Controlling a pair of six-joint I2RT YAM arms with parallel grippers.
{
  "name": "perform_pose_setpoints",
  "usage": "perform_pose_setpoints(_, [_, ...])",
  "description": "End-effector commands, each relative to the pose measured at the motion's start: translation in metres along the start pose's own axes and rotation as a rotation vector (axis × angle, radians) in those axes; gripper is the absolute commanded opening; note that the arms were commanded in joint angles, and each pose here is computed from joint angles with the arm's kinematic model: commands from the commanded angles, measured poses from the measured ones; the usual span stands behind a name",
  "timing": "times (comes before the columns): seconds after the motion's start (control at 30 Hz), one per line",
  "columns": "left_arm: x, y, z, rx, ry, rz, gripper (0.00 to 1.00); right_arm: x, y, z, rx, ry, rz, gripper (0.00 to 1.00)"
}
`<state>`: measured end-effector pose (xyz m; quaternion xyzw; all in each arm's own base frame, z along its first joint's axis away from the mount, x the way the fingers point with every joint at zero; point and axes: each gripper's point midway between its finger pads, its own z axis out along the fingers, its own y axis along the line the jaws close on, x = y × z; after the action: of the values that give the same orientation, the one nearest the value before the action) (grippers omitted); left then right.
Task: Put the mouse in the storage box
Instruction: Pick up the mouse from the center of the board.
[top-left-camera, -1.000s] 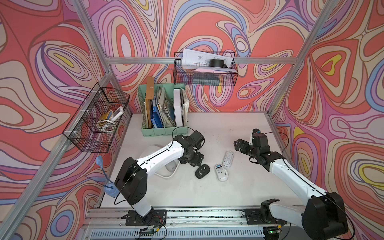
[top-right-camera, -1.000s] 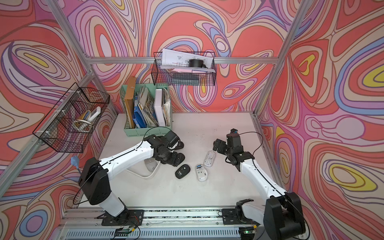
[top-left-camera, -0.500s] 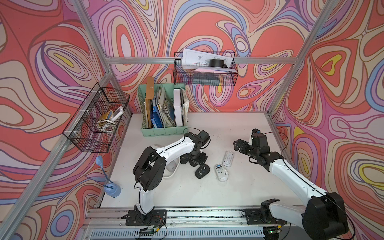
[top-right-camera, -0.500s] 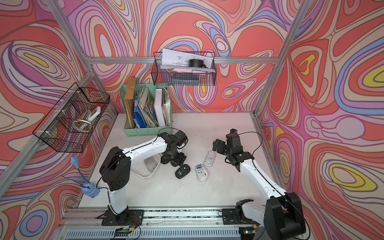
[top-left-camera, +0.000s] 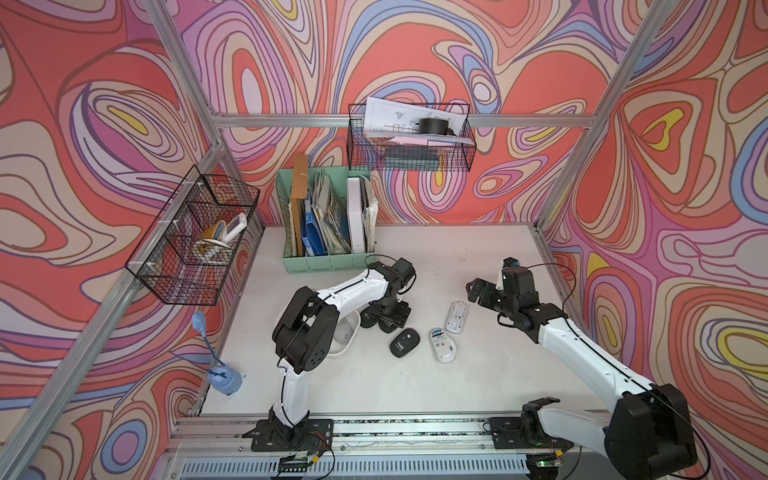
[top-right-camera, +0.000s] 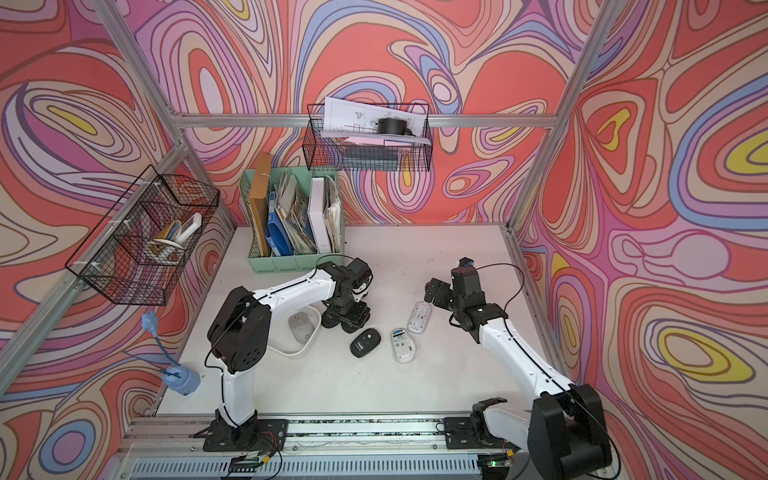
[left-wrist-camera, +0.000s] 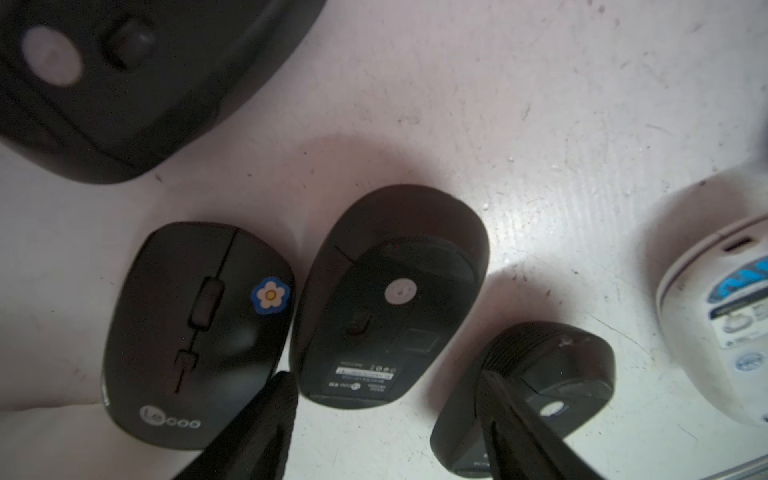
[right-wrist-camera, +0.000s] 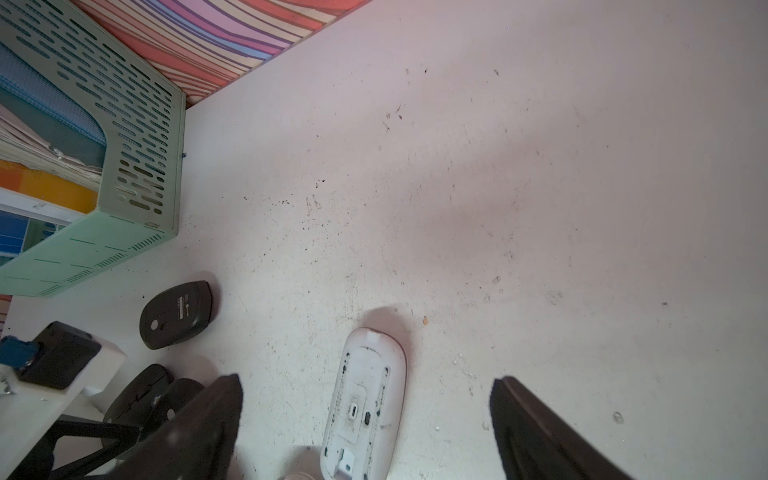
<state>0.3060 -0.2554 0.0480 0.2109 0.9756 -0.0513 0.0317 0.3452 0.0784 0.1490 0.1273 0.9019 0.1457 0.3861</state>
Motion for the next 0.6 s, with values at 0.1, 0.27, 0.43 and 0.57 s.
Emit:
perform_pose_setpoints(0.1, [-0.008,0.002,0.012,0.030,0.006,-0.031,0.71,-0.007,0.008,-0.001,-0.016,-0.015,-0.008,0.95])
perform_pose_setpoints(0.27, [-0.012,0.003,0.020,0.045,0.016,-0.050,0.75,-0.006,0.010,-0.001,-0.019,-0.013,-0.009,0.95])
perform_pose_setpoints(0.43, [-0.018,0.000,0.020,0.060,-0.001,-0.057,0.74,-0.003,0.010,0.001,-0.019,-0.008,-0.009,0.95])
perform_pose_setpoints(0.57, [-0.022,-0.011,0.019,0.140,-0.011,-0.072,0.78,-0.002,0.010,0.001,-0.021,-0.005,-0.011,0.95])
